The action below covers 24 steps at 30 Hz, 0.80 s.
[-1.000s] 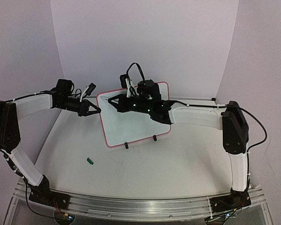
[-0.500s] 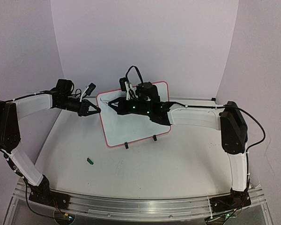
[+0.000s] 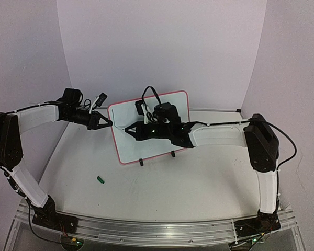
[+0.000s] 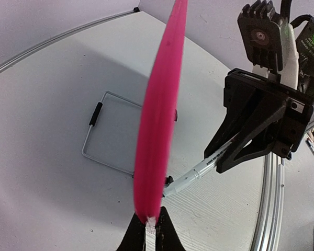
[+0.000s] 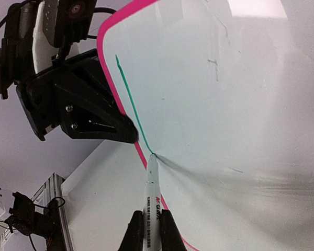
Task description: Write a sentence on the whiteboard
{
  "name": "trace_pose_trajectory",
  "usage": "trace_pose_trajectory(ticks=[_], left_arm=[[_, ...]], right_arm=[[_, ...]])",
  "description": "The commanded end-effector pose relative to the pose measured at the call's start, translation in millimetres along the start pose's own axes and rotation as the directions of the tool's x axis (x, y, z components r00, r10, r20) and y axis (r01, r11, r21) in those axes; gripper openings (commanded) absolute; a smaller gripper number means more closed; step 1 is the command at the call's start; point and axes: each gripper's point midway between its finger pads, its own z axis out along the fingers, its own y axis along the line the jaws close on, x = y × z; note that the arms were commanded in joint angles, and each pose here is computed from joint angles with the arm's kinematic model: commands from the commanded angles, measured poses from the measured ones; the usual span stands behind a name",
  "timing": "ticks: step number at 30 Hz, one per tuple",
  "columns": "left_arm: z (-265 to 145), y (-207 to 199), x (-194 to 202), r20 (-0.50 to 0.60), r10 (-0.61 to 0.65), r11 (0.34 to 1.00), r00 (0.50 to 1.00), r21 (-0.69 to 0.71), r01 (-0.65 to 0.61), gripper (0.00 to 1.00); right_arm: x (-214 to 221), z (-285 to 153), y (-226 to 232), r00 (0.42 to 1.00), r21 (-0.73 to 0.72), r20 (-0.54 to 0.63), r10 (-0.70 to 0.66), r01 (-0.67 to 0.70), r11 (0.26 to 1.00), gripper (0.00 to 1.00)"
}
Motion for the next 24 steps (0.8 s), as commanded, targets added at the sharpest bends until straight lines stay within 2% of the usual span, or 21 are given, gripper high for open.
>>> trace_pose_trajectory(ticks=[1, 7, 24], left_arm=[[4.3, -2.0, 15.4, -0.067, -0.027, 1.000, 0.997, -0.011, 0.026, 0.00], [4.2, -1.9, 15.1, -0.067, -0.028, 1.000, 0.997, -0.012, 0.027, 0.00], [3.1, -1.8, 13.9, -0.066, -0.024, 1.000, 0.998, -0.016, 0.023, 0.00]], right_arm=[[-49.7, -34.4, 31.5, 0.991, -0.071, 0.133, -0.026, 0.035, 0.997, 0.00], [-66.3, -42.2, 33.5, 0.981, -0.047, 0.188, -0.043, 0.052, 0.998, 0.00], [-68.4, -15.0, 19.5, 0.984, -0.009, 0.174, -0.025, 0.027, 1.000, 0.00]])
